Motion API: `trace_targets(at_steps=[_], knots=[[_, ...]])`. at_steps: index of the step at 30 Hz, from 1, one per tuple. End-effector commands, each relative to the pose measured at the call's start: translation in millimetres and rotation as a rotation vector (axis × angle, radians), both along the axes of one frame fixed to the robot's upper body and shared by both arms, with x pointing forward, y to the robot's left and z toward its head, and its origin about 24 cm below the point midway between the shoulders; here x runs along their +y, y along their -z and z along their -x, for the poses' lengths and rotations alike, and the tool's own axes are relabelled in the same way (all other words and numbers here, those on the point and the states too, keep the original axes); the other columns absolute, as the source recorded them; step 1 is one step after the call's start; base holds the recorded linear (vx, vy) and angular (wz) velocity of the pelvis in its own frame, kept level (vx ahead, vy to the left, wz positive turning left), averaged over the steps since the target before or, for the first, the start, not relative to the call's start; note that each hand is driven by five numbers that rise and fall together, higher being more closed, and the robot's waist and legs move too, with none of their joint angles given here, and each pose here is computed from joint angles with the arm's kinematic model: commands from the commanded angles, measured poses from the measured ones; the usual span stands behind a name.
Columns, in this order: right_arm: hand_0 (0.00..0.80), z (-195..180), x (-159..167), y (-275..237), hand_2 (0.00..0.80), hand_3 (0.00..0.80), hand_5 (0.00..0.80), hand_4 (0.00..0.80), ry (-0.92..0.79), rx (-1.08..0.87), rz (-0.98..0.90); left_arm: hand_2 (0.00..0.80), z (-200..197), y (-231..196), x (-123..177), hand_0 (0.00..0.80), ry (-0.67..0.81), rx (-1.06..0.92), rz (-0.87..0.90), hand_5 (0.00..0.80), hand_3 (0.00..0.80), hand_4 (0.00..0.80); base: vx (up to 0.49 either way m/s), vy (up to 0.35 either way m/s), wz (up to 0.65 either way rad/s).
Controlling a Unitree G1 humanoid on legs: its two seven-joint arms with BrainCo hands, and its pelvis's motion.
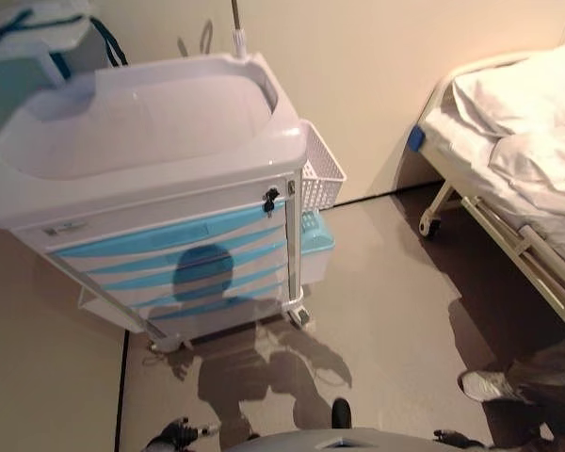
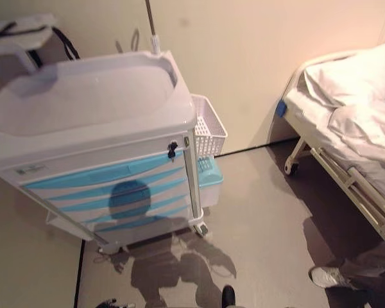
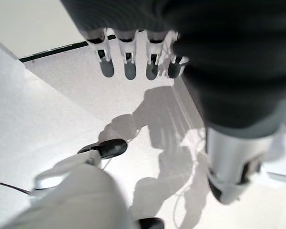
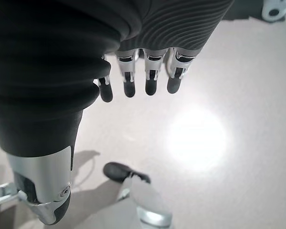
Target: Open the drawer and pick up the medicine
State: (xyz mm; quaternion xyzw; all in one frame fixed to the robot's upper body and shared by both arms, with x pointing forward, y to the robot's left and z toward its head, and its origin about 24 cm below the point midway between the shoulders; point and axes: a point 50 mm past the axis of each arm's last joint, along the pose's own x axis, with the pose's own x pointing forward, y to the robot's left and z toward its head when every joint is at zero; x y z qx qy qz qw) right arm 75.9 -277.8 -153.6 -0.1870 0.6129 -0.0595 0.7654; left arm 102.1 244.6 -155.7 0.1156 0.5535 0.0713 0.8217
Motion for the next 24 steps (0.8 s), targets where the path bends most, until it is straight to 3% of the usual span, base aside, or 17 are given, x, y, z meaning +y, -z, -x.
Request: trace_targets(at_steps=[1, 6, 14, 18, 24], knots=[[0.000, -27.7, -3.7, -7.2, 0.000, 0.000, 0.000, 0.000, -0.018, -0.064, 0.037, 0.000, -43.9, -21.3, 22.0, 0.000, -0.086, -0.174, -0.048, 0.000, 0.000, 0.000, -0.095, 0.025, 0.05], [0.000, -37.8, -5.1, -10.5, 0.000, 0.000, 0.000, 0.000, -0.012, -0.097, 0.047, 0.000, -59.0, -28.5, 22.3, 0.000, -0.109, -0.242, -0.039, 0.000, 0.000, 0.000, -0.092, 0.025, 0.01], [0.000, -72.3, -3.3, -21.8, 0.000, 0.000, 0.000, 0.000, -0.016, -0.215, 0.055, 0.000, -129.4, -73.8, 12.2, 0.000, -0.172, -0.579, 0.040, 0.000, 0.000, 0.000, -0.135, -0.004, -0.05], [0.000, -75.6, -5.3, -24.1, 0.000, 0.000, 0.000, 0.000, 0.005, -0.240, 0.060, 0.000, -169.5, -110.1, -6.8, 0.000, -0.208, -0.797, 0.166, 0.000, 0.000, 0.000, -0.068, -0.032, 0.17], [0.000, -79.1, -0.2, -24.0, 0.000, 0.000, 0.000, 0.000, -0.004, -0.259, 0.047, 0.000, -193.9, -140.0, -23.1, 0.000, -0.265, -0.961, 0.334, 0.000, 0.000, 0.000, -0.009, -0.035, 0.17]])
